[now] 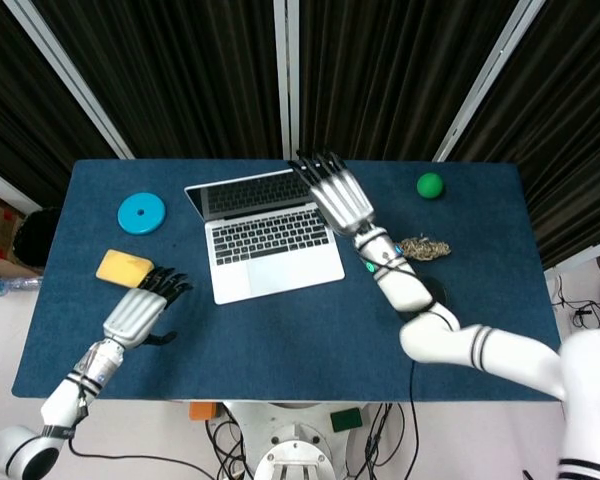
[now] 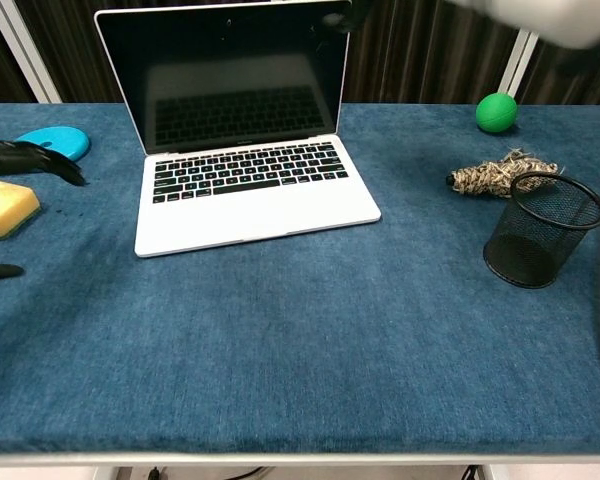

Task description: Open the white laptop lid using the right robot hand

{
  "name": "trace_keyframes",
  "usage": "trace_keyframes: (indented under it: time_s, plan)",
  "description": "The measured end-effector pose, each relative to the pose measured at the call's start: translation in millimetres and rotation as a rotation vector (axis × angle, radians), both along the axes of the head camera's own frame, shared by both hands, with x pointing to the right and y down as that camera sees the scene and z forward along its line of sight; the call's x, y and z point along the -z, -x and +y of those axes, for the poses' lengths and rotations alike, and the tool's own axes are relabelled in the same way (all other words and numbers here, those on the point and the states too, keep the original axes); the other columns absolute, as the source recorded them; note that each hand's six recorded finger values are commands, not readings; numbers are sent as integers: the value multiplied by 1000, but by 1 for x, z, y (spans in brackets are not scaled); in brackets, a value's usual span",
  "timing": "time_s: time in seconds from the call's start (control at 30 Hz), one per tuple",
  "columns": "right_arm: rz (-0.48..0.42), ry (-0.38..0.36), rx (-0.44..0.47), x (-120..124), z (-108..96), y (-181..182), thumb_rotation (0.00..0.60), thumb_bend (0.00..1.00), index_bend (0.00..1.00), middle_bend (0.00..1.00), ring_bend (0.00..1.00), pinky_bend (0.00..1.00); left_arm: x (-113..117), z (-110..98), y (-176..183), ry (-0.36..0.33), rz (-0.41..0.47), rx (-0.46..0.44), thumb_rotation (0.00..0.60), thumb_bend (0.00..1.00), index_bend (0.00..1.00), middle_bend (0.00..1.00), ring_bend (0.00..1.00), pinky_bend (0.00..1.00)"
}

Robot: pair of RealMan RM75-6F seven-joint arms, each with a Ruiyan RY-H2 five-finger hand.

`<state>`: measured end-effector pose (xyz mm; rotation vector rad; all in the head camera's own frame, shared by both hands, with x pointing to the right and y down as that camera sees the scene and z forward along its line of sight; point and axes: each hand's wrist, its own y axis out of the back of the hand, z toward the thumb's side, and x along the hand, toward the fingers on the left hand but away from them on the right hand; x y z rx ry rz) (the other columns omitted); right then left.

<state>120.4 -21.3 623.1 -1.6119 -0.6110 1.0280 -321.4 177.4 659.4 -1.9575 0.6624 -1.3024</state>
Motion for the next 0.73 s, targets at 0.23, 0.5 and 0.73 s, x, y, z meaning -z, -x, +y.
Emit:
trace_keyframes:
  time_s: [0.23, 0.5, 0.73]
  plan:
    - [134, -48, -174, 47, 54, -145, 600, 326, 0, 4, 0, 0, 29, 0, 43, -97, -67, 106, 600, 174, 169, 104, 0, 15]
    - [119, -59, -365, 76, 143, -258, 600, 326, 0, 0, 0, 0, 70, 11, 101, -253, -169, 265, 600, 174, 171, 104, 0, 15]
    - [73, -6, -470, 80, 214, -321, 600, 333, 0, 0, 0, 0, 90, 37, 125, -280, -240, 337, 600, 175, 171, 104, 0, 15]
